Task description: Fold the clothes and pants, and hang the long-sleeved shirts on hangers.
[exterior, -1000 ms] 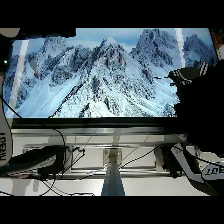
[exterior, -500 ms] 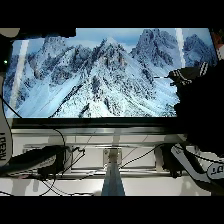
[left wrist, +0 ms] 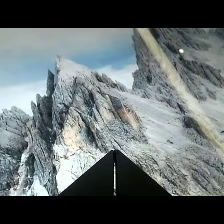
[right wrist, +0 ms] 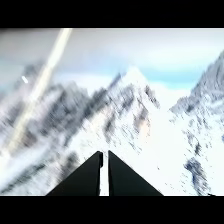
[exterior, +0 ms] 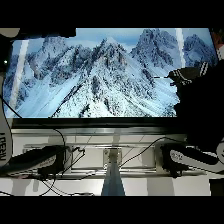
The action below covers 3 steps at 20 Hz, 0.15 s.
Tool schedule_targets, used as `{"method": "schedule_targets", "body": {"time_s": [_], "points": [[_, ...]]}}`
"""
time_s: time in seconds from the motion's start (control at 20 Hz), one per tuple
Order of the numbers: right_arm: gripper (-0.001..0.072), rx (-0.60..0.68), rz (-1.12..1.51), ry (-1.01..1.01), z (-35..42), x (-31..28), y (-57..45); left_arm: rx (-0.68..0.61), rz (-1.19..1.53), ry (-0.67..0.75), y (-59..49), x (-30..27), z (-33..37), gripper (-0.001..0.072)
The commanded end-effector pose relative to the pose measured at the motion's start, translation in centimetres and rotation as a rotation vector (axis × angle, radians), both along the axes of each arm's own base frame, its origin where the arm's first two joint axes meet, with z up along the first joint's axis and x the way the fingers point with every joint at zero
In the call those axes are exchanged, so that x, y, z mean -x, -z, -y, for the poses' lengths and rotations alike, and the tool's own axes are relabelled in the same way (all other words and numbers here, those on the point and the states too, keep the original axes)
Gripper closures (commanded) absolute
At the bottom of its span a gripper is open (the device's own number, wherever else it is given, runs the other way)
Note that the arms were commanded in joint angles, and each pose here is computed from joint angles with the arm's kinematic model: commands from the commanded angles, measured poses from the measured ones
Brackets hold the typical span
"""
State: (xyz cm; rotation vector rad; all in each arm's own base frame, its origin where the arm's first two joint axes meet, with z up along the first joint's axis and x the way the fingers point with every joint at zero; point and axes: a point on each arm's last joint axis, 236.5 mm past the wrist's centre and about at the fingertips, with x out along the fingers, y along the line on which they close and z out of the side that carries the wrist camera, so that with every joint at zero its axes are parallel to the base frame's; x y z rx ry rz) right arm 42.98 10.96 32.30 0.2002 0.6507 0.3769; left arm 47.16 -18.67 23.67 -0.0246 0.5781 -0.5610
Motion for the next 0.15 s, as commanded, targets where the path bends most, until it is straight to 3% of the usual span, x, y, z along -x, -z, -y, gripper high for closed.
{"method": "schedule_targets", "body": {"time_s": [0.0,0.1], "points": [[0.0631,0.316,-0.072,0.008,-1.8,-2.8,6.6,0.0,0.001,-0.001,0.0,0.0,-0.1,0.0697],[0.0631,0.325,-0.118,-0.019,-2.8,-2.9,8.3,0.0,0.001,-0.001,-0.1,0.0,-0.1,0.0697]]}}
